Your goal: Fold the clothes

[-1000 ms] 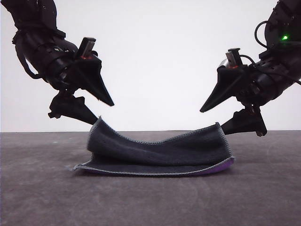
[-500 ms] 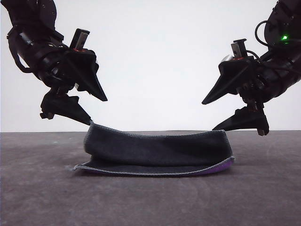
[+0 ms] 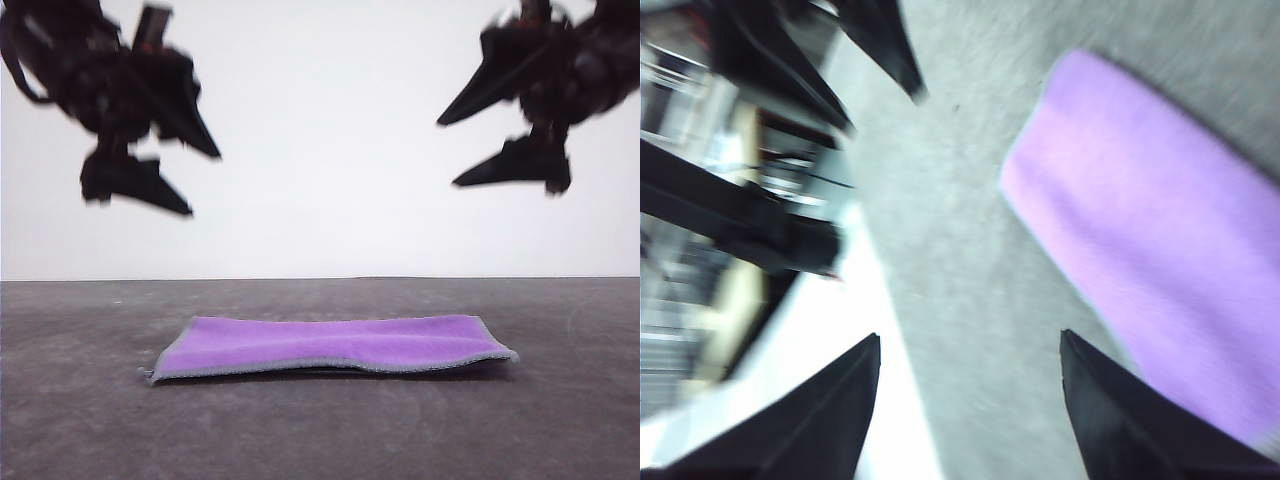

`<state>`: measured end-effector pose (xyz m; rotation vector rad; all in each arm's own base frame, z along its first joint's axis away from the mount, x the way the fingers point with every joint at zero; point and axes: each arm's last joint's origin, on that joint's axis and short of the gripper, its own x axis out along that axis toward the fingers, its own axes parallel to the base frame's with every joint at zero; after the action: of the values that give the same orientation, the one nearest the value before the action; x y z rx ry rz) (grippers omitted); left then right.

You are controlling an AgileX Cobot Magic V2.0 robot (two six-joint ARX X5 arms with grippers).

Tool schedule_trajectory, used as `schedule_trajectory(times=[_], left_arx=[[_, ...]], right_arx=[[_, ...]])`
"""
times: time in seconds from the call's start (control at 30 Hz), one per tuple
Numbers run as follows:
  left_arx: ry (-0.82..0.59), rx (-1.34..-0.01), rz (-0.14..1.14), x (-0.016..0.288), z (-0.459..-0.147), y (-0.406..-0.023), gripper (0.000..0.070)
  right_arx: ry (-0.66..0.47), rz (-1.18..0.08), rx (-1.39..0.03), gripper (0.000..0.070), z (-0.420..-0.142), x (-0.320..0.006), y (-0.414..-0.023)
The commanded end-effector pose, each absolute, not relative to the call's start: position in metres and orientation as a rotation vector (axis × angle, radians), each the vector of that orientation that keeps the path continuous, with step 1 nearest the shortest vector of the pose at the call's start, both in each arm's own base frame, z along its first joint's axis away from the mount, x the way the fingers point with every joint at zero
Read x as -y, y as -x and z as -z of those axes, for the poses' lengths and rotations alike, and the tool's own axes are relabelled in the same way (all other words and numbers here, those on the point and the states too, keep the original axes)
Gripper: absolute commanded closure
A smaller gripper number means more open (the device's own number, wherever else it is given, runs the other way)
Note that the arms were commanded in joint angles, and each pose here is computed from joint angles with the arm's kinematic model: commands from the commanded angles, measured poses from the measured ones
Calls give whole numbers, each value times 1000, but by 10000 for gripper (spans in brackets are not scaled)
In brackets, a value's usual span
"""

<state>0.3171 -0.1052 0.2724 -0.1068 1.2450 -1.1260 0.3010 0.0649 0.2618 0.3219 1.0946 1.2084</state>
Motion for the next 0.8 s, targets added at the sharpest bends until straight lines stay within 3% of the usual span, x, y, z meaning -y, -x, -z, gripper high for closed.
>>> schedule_trajectory(times=[0.0,0.13,0.23,0.4,0.5,0.77], left_arx=[[84,-1204,1048,102,-289,-316,334],[-31,-1082,752,88,-330,-299,335],[-85,-998,603,77,-357,-278,335],[-87,-917,527,62,-382,-242,337],[-68,-909,513,57,-381,-223,340],[-28,-994,484,47,-340,-191,340]], right_arx=[[-266,-1140,-1084,339,-279,-64,-296],[-113,-823,-1052,340,-318,-55,-272],[-14,-598,-986,340,-343,-46,-250],[-7,-545,-927,340,-358,-41,-221],[-34,-533,-945,340,-339,-40,-215],[-239,-560,-1048,340,-235,-44,-222]])
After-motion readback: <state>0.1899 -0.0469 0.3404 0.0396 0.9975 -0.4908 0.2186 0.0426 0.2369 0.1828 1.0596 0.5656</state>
